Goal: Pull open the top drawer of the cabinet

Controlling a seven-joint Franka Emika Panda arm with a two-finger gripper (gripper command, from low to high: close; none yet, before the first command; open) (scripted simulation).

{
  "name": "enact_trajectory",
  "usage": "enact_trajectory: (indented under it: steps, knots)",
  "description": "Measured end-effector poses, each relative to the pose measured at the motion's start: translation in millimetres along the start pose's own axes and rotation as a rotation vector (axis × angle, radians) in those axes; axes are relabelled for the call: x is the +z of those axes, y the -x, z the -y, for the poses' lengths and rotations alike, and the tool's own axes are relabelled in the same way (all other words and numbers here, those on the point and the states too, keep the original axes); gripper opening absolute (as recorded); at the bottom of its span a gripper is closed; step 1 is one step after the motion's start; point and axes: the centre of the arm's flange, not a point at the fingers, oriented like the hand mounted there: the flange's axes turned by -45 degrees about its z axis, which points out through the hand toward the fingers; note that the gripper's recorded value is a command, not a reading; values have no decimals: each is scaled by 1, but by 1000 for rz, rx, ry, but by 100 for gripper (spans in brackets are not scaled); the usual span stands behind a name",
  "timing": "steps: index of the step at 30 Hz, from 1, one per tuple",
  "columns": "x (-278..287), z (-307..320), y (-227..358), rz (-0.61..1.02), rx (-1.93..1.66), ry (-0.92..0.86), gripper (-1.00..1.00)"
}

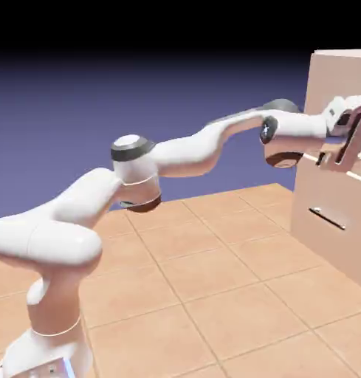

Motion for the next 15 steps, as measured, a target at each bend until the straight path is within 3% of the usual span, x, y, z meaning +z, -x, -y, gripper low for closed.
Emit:
enact_trajectory:
  steps: [3, 13, 14, 15]
  knots:
    - [-3, 16, -77, -138, -134, 24, 0]
    - [44, 15, -83, -138, -134, 24, 0]
    - [46, 15, -83, -138, -134, 24, -100]
    - [46, 15, -83, -138, -134, 24, -100]
